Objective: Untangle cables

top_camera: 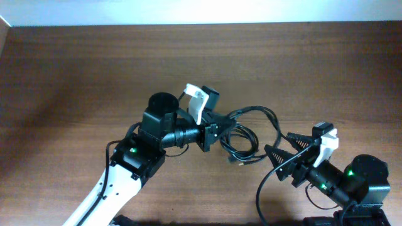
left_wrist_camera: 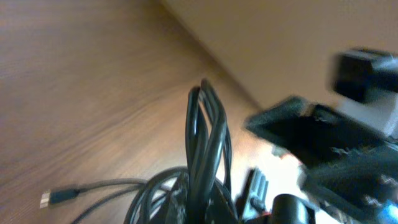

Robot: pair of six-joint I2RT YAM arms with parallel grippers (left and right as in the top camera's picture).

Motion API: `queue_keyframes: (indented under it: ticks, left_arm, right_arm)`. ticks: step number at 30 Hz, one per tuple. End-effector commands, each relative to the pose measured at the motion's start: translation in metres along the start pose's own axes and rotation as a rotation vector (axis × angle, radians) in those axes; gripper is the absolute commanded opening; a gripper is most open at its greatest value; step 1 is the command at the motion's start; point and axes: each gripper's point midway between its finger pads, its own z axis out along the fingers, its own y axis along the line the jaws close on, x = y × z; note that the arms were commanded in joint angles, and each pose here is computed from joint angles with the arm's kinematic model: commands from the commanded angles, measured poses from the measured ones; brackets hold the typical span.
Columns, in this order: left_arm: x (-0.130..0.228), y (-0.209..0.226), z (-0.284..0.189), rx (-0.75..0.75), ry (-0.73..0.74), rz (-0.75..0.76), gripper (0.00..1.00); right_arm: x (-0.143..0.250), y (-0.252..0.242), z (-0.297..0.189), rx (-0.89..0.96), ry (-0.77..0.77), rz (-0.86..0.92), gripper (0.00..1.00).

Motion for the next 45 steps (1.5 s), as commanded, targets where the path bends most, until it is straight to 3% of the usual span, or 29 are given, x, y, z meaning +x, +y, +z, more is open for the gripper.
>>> queue_keyframes:
  ticks: [1,7,14,22,28,37,39,42,45]
  left_arm:
    - [-0.001,-0.043,-0.007,0.223,0.015,0.159,0.00]
    - [-0.002,-0.042,-0.007,0.220,0.014,0.160,0.00]
    - [-0.001,-0.035,-0.006,0.179,0.013,0.147,0.00]
    - [0.002,-0.012,-0.003,0.055,0.017,0.103,0.00]
    - [0.016,0.064,-0.016,-0.377,0.014,-0.094,0.00]
    - [0.021,0.068,-0.017,-0.397,0.029,-0.103,0.00]
    - [0.022,0.052,-0.011,-0.298,0.054,-0.054,0.00]
    - [0.015,-0.006,-0.003,0.036,0.066,0.130,0.00]
    - [0.020,-0.033,-0.006,0.195,0.085,0.226,0.00]
  right_arm:
    - [-0.002,-0.023,-0.004,0.140,-0.018,0.032,0.86]
    - [0.033,-0.117,-0.050,0.745,-0.025,0.315,0.89]
    - [0.037,-0.123,-0.056,0.797,-0.017,0.319,0.89]
    - [0.053,-0.143,-0.084,0.994,-0.043,0.427,0.95]
    - [0.055,-0.143,-0.084,0.998,-0.056,0.465,0.95]
    - [0.048,-0.131,-0.067,0.878,-0.059,0.482,0.95]
    - [0.039,-0.120,-0.054,0.780,-0.044,0.405,0.95]
    - [0.018,-0.062,-0.015,0.371,0.041,0.049,0.95]
    - [0.019,-0.039,-0.008,0.222,0.070,-0.074,0.95]
